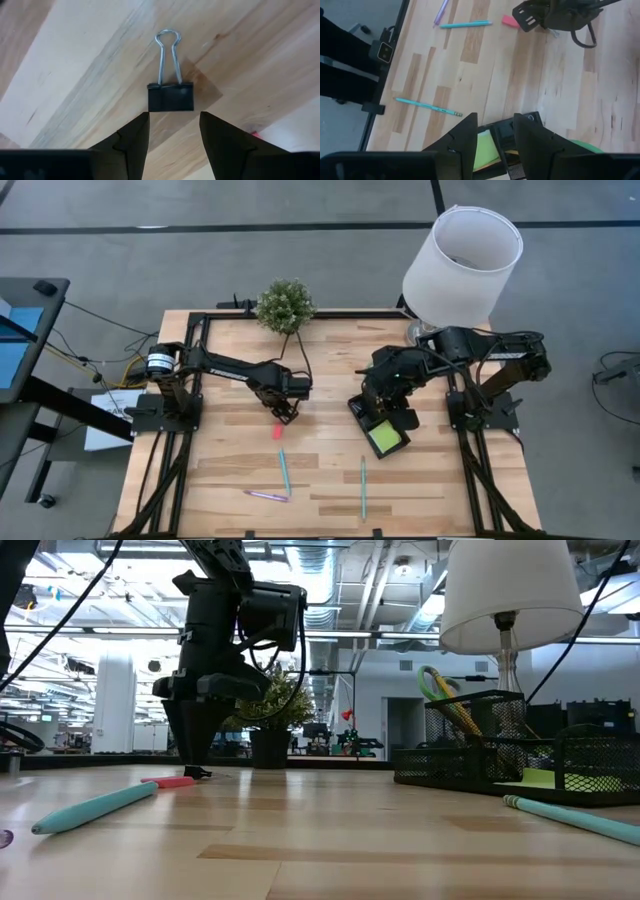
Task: Pick and place office supplies into organizer
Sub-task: Put the black binder clip into the black desk organizer
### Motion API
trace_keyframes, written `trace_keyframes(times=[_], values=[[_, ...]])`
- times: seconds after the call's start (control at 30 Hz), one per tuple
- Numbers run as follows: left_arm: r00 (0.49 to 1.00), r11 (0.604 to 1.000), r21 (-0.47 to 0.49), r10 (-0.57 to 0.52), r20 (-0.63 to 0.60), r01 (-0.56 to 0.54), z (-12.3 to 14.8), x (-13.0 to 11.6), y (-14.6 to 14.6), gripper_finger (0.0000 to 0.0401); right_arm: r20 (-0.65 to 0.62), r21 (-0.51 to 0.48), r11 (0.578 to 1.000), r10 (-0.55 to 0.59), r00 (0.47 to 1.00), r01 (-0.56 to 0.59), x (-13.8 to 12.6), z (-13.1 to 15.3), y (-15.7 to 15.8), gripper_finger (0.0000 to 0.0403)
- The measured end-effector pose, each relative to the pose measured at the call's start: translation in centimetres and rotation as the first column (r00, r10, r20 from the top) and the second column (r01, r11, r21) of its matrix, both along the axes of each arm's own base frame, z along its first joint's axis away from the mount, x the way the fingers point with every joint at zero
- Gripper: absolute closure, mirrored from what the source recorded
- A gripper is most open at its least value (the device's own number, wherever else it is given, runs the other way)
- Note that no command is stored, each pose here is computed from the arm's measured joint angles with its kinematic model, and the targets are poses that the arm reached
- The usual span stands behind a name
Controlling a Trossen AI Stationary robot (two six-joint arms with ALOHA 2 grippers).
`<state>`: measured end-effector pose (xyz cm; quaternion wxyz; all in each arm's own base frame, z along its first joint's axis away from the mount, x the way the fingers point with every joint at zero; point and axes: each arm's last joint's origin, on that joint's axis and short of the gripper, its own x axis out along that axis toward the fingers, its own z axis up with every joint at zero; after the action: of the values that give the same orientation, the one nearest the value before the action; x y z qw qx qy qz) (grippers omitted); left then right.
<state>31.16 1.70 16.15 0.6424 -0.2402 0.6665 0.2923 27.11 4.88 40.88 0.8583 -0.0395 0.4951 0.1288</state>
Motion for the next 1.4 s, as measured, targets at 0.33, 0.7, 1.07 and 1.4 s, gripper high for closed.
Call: trace_keyframes(times=[0.33,0.7,1.07,1.4], values=[[0.997,1.0,-0.014,-0.004,0.073,0.005,0.7,0.9,1.1,0.0146,0.001,0.0,1.0,0.0,1.0,0.0,0.0,0.0,0.0,0.0284],[0.999,0.998,0.021,0.051,0.002,-0.051,0.7,0.2,0.8,0.0059,0.025,0.005,1.0,0.0,1.0,0.0,0.2,0.1,0.0,0.0284],[0.996,0.994,0.058,0.091,0.017,-0.092,-0.1,0.0,0.0,0.0081,0.055,0.01,1.0,0.0,0.998,0.0,0.5,0.3,0.1,0.0284],[0.992,0.993,0.01,0.114,0.057,-0.115,-1.7,-0.4,-0.1,0.0082,0.109,0.019,1.0,-0.001,0.994,-0.001,0.9,0.6,0.2,0.0284]])
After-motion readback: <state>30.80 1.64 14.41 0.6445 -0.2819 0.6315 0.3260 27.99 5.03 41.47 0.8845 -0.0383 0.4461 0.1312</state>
